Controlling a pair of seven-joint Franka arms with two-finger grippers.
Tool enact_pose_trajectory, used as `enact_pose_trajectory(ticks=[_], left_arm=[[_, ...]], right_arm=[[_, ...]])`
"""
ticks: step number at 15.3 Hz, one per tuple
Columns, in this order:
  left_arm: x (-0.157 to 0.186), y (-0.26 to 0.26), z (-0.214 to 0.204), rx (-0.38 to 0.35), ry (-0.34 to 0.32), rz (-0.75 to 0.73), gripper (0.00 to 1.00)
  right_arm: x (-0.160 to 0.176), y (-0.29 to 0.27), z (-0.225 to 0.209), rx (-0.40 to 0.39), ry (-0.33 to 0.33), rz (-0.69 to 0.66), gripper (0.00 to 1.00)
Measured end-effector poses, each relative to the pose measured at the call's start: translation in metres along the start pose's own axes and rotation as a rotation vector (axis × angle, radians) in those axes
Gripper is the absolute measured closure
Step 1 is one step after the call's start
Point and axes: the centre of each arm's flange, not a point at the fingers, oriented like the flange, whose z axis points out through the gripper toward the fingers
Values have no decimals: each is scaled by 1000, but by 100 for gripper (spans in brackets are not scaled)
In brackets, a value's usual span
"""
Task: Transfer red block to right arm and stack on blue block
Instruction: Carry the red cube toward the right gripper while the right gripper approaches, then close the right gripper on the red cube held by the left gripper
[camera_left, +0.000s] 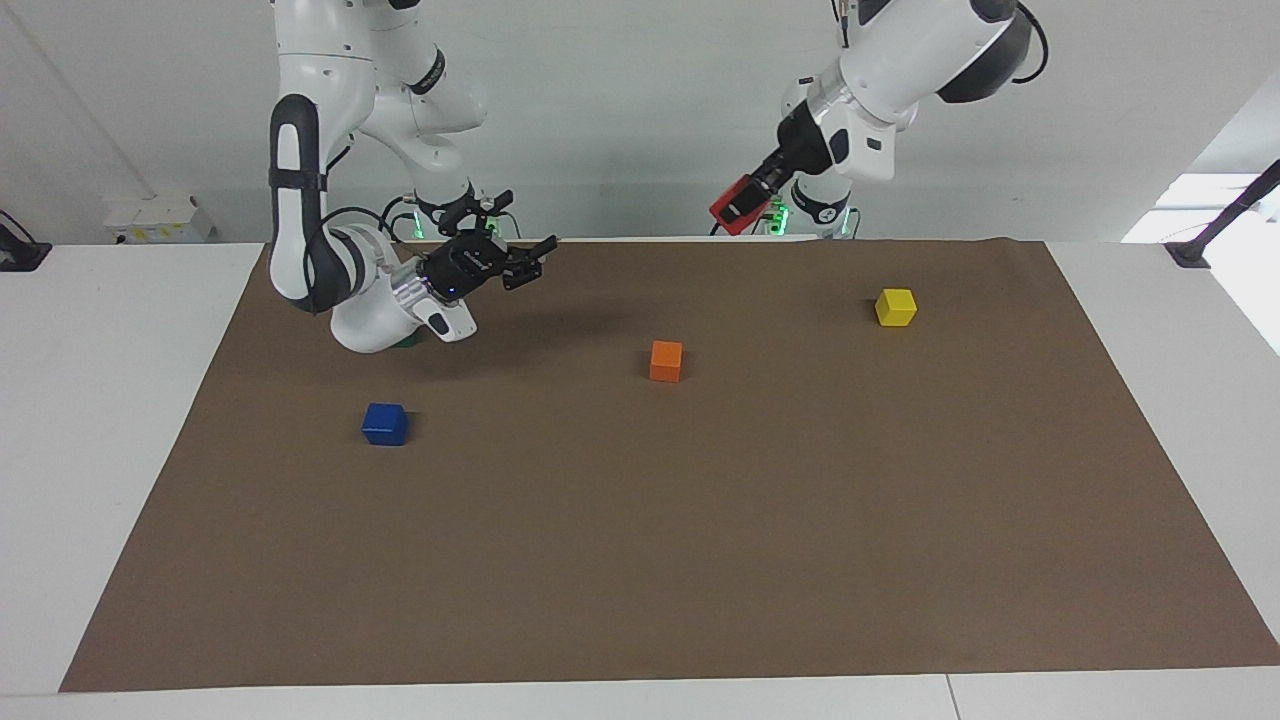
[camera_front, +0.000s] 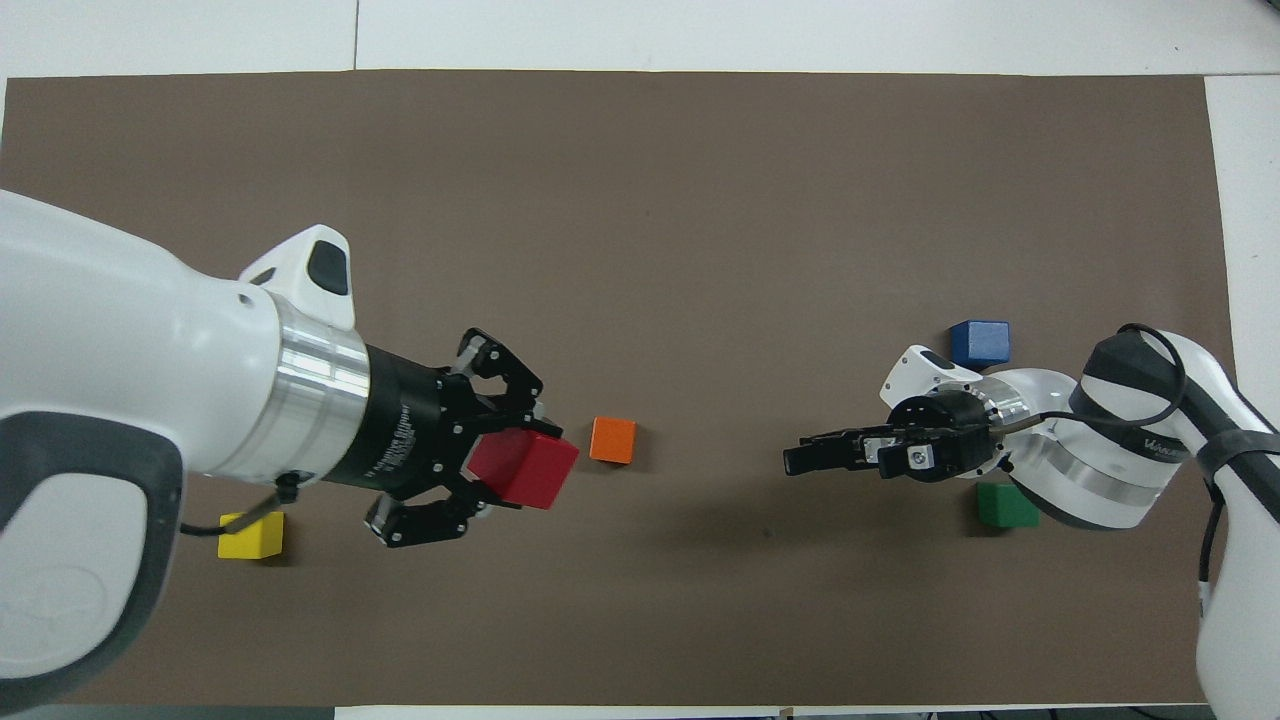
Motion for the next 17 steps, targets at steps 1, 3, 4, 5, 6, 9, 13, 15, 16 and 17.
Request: enact_pose_trajectory(ticks=[1, 3, 4, 5, 6, 9, 13, 15, 16, 17], left_arm=[[-16, 4, 9, -22, -16, -90, 45], [-41, 9, 30, -58, -27, -266, 45], [-53, 10, 41, -73, -30, -323, 45], [-64, 9, 53, -84, -33, -361, 45], [-75, 6, 66, -94, -34, -381, 45], [-89, -9, 97, -134, -23, -401, 45], [-86, -24, 121, -149, -3, -406, 45], [-82, -23, 123, -171, -3, -413, 45], [-80, -23, 124, -177, -3, -416, 45], [-79, -23, 127, -181, -2, -418, 45]], right_arm=[[-1, 8, 8, 24, 1, -9, 0], [-7, 27, 20, 51, -14, -33, 0], [-10, 35, 24, 61, -22, -37, 0], [-12, 41, 26, 66, -25, -41, 0], [-13, 45, 27, 68, -26, -49, 0], [-16, 62, 34, 81, -15, -62, 0], [-22, 78, 46, 93, -26, -62, 0], [-24, 81, 50, 97, -34, -76, 0], [-26, 83, 52, 98, -37, -83, 0], [-28, 85, 53, 99, -38, -90, 0]])
